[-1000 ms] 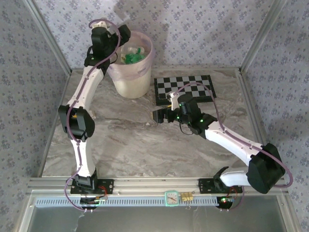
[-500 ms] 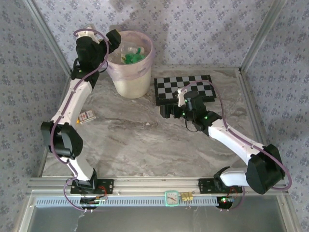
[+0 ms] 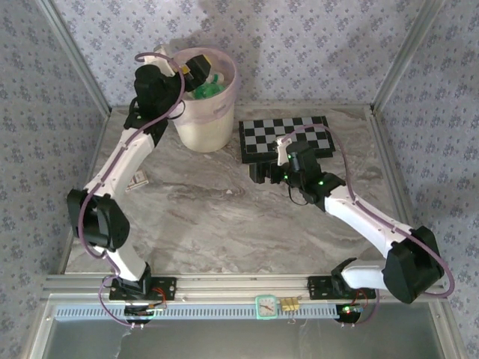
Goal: Put the plastic bottles in the bin
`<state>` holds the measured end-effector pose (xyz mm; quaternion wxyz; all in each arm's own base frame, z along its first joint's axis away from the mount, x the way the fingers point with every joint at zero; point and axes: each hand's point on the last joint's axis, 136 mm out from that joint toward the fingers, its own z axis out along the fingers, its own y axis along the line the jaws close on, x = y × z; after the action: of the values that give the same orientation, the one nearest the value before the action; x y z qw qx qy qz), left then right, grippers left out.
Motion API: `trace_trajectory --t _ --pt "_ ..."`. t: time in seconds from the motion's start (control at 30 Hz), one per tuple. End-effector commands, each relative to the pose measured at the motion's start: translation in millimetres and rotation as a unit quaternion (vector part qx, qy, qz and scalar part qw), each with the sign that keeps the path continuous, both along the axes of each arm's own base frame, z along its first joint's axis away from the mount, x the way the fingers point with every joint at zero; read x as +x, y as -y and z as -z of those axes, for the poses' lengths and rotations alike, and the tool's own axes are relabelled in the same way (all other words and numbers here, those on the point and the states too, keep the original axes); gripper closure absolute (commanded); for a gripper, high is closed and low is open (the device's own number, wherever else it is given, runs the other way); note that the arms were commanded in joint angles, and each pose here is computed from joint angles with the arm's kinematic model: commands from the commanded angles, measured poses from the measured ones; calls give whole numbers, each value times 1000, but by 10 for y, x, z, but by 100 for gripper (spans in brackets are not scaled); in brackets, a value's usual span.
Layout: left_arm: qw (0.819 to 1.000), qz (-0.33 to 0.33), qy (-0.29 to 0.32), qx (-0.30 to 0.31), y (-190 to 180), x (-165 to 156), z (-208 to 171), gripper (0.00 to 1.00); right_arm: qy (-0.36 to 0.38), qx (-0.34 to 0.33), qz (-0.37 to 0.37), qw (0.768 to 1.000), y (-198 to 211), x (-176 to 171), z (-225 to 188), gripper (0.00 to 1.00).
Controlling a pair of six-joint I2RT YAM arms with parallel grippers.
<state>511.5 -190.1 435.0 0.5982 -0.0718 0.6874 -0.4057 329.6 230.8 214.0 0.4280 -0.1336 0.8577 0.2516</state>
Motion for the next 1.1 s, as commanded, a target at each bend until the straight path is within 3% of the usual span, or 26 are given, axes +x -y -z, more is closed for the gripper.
trace_trajectory --t 0.0,0.27,0.5,0.87,1.07 --pt "1000 -5 -3 0 -3 194 21 0 13 -17 15 1000 137 -29 -47 1" --pt "1000 -14 -16 -4 -75 645 58 0 23 -28 34 999 319 -77 -61 0" --pt "999 -28 -1 45 -184 678 -269 0 28 -59 68 996 565 -46 3 0" --pt "988 -90 -7 127 -736 120 -358 0 32 -142 211 967 1567 170 270 0" --pt "954 -180 -39 236 -1265 -383 121 0 66 -184 264 945 2109 243 616 0"
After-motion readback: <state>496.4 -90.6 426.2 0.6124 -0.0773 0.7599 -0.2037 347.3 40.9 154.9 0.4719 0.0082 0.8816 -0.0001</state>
